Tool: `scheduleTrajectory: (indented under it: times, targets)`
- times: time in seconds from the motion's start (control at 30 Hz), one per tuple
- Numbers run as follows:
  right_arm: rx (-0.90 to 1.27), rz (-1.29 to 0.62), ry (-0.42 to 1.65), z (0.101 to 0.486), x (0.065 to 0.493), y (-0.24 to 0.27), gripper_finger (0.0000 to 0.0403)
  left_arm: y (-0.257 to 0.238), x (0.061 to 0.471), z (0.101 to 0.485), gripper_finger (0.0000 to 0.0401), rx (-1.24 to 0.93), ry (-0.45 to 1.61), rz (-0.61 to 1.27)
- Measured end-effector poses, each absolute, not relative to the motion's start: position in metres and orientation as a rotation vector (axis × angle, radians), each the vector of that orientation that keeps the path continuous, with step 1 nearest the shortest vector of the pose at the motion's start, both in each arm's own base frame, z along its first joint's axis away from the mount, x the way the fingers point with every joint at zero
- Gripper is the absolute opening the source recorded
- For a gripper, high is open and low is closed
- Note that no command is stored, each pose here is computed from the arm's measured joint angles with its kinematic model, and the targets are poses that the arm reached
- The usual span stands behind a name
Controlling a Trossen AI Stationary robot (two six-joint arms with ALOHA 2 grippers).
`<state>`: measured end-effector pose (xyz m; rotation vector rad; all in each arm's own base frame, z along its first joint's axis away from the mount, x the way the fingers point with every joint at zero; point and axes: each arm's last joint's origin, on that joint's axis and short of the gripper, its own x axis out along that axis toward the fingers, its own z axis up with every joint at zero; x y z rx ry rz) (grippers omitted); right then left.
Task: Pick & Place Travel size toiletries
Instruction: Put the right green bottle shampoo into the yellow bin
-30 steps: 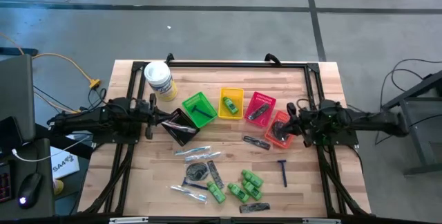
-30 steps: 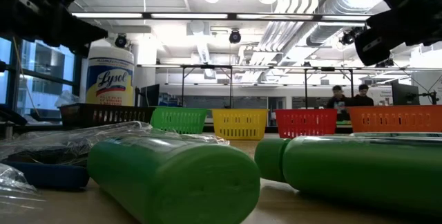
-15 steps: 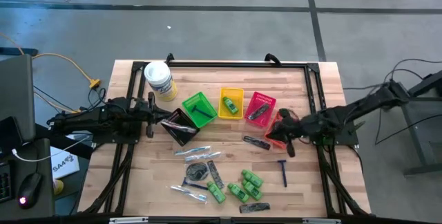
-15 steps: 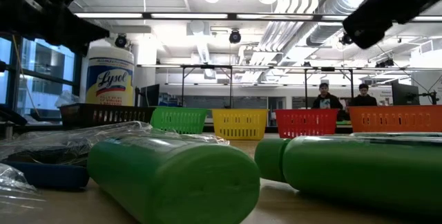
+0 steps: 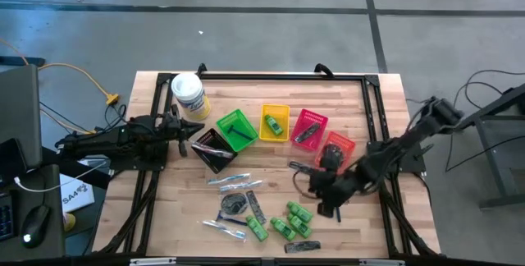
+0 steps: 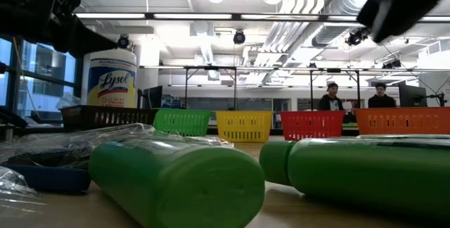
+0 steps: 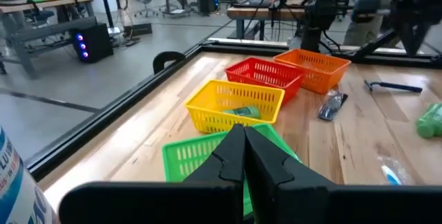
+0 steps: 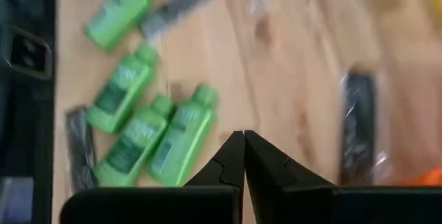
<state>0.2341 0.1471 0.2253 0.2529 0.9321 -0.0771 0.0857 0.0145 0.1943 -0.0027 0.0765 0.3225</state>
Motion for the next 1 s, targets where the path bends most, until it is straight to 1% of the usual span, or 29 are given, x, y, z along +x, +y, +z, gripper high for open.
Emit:
scheduleTrajectory:
  times: [0.1, 0.2, 0.27, 0.47, 0.53, 0.6, 0.67, 0.77, 0.9, 1.0]
  targets:
    - [0.260, -0.097, 1.024, 0.212, 0.249, 0.159, 0.0007, 0.015, 0.086, 0.193, 0.0000, -0.007, 0.087, 0.323]
    - [0.258, -0.101, 1.092, 0.200, 0.262, 0.167, 0.0034, 0.014, 0.086, 0.192, 0.0000, -0.025, 0.091, 0.323]
    - [0.269, -0.090, 1.124, 0.195, 0.270, 0.170, 0.0067, 0.014, 0.085, 0.191, 0.0000, -0.025, 0.106, 0.323]
    - [0.322, -0.060, 1.184, 0.188, 0.280, 0.167, 0.0182, 0.014, 0.085, 0.189, 0.0000, -0.020, 0.126, 0.304]
    - [0.328, -0.060, 1.176, 0.189, 0.282, 0.166, 0.0210, 0.014, 0.086, 0.190, 0.0000, -0.019, 0.119, 0.305]
    - [0.335, -0.055, 1.164, 0.189, 0.283, 0.167, 0.0230, 0.014, 0.086, 0.190, 0.0000, -0.019, 0.115, 0.304]
    - [0.352, -0.058, 1.151, 0.190, 0.283, 0.168, 0.0240, 0.014, 0.086, 0.190, 0.0000, -0.019, 0.117, 0.304]
    - [0.377, -0.063, 1.142, 0.189, 0.282, 0.174, 0.0242, 0.014, 0.085, 0.190, 0.0000, -0.019, 0.121, 0.304]
    - [0.367, -0.034, 1.191, 0.175, 0.281, 0.185, 0.0243, 0.014, 0.085, 0.190, 0.0000, -0.020, 0.121, 0.304]
    - [0.371, -0.056, 1.214, 0.162, 0.284, 0.188, 0.0243, 0.014, 0.085, 0.190, 0.0000, -0.020, 0.121, 0.304]
